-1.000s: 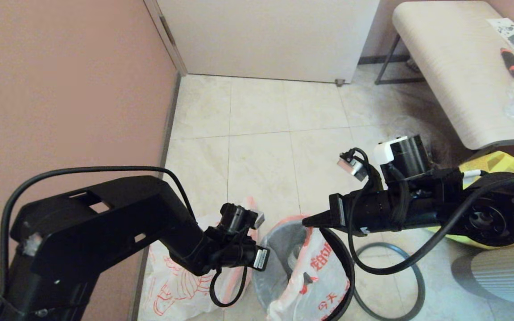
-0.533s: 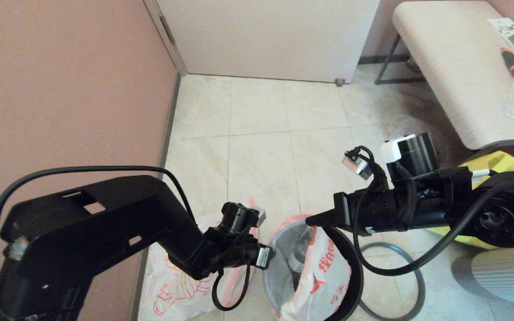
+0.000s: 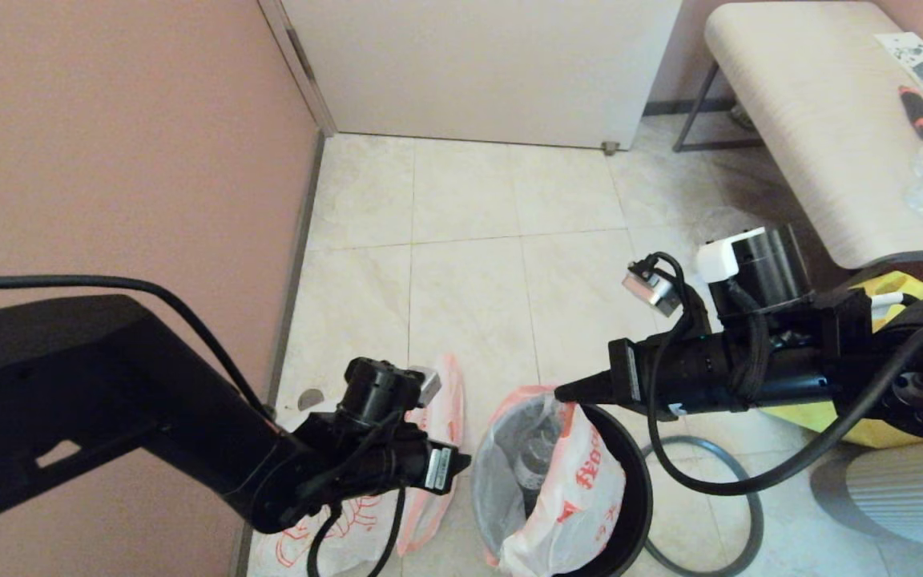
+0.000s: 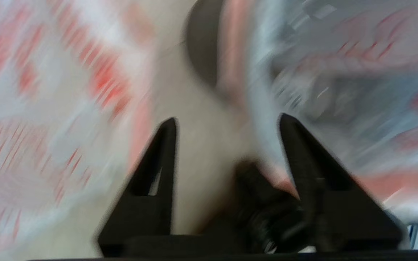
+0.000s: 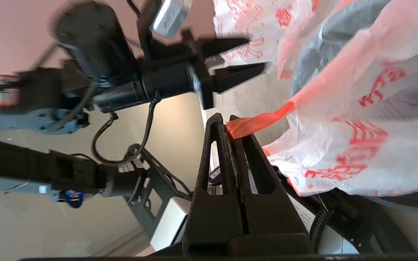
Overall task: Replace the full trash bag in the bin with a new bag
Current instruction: Place the trash bag on the floor
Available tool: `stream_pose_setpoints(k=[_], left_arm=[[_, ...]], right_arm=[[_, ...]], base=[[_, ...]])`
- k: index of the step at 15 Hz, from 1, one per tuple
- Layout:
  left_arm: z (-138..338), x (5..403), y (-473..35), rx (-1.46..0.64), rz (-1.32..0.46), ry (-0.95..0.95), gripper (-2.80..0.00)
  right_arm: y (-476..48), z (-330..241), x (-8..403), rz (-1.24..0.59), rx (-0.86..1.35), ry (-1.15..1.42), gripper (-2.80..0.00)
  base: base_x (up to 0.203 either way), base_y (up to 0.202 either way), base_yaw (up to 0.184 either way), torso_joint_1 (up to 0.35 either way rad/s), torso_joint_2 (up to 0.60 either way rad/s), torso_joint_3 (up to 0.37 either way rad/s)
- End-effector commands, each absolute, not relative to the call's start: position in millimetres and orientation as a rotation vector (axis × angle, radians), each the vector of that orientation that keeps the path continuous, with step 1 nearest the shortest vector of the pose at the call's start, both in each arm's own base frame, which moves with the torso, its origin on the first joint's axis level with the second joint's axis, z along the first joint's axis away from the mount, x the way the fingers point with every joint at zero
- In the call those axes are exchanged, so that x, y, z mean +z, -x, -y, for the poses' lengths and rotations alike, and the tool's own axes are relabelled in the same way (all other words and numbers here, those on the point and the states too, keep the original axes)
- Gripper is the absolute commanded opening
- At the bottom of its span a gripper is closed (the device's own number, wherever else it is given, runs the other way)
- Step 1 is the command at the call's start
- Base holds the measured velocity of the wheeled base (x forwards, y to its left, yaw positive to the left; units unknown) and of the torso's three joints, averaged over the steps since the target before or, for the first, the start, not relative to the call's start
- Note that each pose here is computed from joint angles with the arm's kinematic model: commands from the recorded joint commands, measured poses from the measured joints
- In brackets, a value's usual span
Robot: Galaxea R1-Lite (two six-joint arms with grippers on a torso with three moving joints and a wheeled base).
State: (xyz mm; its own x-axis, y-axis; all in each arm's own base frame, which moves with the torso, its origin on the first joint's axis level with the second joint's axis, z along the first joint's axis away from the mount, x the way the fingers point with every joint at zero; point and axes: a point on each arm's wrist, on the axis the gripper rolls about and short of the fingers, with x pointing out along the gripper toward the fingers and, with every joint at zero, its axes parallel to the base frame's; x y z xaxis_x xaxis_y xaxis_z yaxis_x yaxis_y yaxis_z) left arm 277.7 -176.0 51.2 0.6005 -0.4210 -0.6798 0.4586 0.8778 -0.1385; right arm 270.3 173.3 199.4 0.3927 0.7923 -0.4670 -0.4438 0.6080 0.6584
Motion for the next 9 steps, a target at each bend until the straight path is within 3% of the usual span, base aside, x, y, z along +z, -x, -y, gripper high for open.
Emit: stream_pose_setpoints(k=[1, 4, 9], left_arm=[[147.6, 48.3, -263.7, -0.457, -0.792, -0.031, -2.80], [114.0, 7.1, -251.3, -0.392, -0.797, 0.011, -2.80], [103.3, -69.8, -228.2, -0.396, -0.838, -0.004, -2.80]], right_arm=[[-255.5, -165.1, 227.3, -0.784, 0.850, -0.478, -2.80], [-237.3, -155.2, 265.0, -0.705, 0.880, -0.481, -2.80], [-231.3, -141.9, 337.5, -0.491, 0.875, -0.499, -2.80]], base=[[0.000, 0.000, 0.000, 0.000, 0.00, 0.000], [0.000, 0.000, 0.000, 0.000, 0.00, 0.000], [0.000, 0.000, 0.000, 0.000, 0.00, 0.000]])
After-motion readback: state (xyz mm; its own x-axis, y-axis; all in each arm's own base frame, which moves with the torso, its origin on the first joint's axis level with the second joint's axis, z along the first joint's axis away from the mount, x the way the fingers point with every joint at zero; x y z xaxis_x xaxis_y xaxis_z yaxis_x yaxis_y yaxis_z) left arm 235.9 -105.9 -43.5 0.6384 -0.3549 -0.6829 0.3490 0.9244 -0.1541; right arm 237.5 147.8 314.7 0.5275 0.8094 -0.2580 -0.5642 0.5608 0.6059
